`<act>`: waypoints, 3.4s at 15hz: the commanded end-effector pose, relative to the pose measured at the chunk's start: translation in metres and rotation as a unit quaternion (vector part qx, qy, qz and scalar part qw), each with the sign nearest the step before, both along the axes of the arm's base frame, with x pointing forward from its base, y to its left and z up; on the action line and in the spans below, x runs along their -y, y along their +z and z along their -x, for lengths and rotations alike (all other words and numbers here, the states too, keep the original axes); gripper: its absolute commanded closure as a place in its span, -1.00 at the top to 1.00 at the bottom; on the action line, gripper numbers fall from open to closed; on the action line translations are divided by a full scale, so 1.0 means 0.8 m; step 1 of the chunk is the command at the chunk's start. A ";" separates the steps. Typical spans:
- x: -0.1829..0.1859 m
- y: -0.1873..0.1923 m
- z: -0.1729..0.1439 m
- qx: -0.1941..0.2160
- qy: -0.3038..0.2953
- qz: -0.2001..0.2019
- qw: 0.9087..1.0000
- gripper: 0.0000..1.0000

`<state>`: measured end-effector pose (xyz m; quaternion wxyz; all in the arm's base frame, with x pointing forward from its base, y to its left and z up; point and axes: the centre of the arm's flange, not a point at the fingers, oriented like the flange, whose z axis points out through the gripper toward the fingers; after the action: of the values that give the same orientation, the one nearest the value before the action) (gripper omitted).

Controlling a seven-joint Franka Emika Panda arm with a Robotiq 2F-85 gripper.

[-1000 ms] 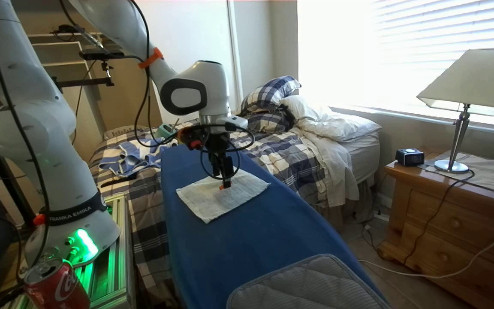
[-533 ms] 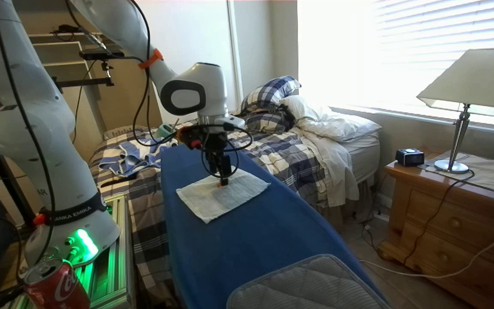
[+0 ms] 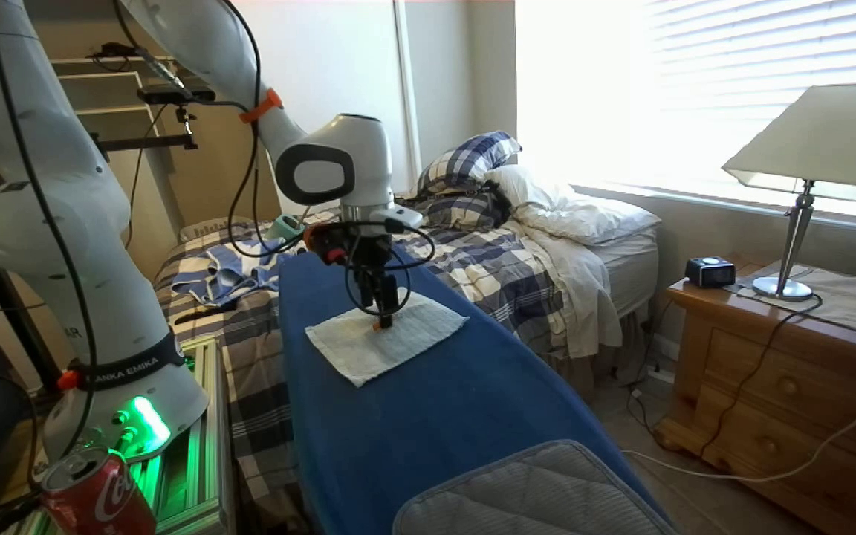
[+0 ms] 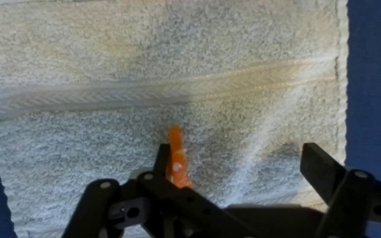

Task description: Place the orange object on the cloth then fold the cloth corner to corner twice

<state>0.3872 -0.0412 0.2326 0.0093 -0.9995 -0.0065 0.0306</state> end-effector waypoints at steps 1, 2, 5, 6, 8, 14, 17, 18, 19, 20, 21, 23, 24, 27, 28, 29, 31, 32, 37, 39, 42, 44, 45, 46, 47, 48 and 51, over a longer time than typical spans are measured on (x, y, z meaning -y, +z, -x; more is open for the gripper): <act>0.018 -0.015 0.005 0.004 -0.005 0.008 1.000 1.00; 0.020 -0.015 0.005 0.007 -0.008 0.011 1.000 1.00; 0.020 -0.012 0.002 0.029 -0.001 0.027 0.999 1.00; 0.018 -0.009 0.000 0.039 0.006 0.036 0.999 1.00; 0.013 -0.005 -0.003 0.056 0.018 0.046 0.997 1.00; 0.015 0.010 -0.010 0.079 0.017 0.046 0.996 1.00; 0.028 0.024 -0.013 0.100 -0.025 0.041 0.994 1.00; 0.070 0.047 -0.016 0.111 -0.046 0.048 0.992 1.00; 0.083 0.052 -0.018 0.119 -0.064 0.050 0.990 1.00; 0.101 0.059 -0.021 0.126 -0.080 0.053 0.987 1.00; 0.118 0.065 -0.023 0.132 -0.098 0.056 0.985 1.00; 0.148 0.076 -0.030 0.146 -0.130 0.057 0.979 1.00; 0.157 0.079 -0.033 0.150 -0.140 0.056 0.977 1.00; 0.169 0.084 -0.040 0.153 -0.160 0.047 0.974 1.00; 0.169 0.083 -0.044 0.152 -0.164 0.041 0.974 1.00; 0.169 0.082 -0.048 0.150 -0.168 0.036 0.974 1.00; 0.168 0.082 -0.056 0.147 -0.173 0.030 0.973 1.00; 0.168 0.079 -0.060 0.146 -0.174 0.028 0.974 1.00; 0.169 0.065 -0.078 0.134 -0.173 0.025 0.975 1.00; 0.169 0.059 -0.082 0.127 -0.172 0.023 0.977 1.00; 0.165 0.048 -0.088 0.118 -0.169 0.020 0.978 1.00; 0.163 0.042 -0.091 0.114 -0.167 0.019 0.979 1.00; 0.162 0.040 -0.093 0.113 -0.166 0.019 0.979 0.79; 0.161 0.038 -0.094 0.112 -0.164 0.019 0.980 0.47; 0.161 0.037 -0.095 0.111 -0.163 0.018 0.980 0.36; 0.160 0.036 -0.097 0.111 -0.162 0.019 0.980 0.17; 0.160 0.033 -0.100 0.109 -0.160 0.018 0.981 0.77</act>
<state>0.4585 -0.1637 0.2624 -0.0136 -0.9839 0.1565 -0.0855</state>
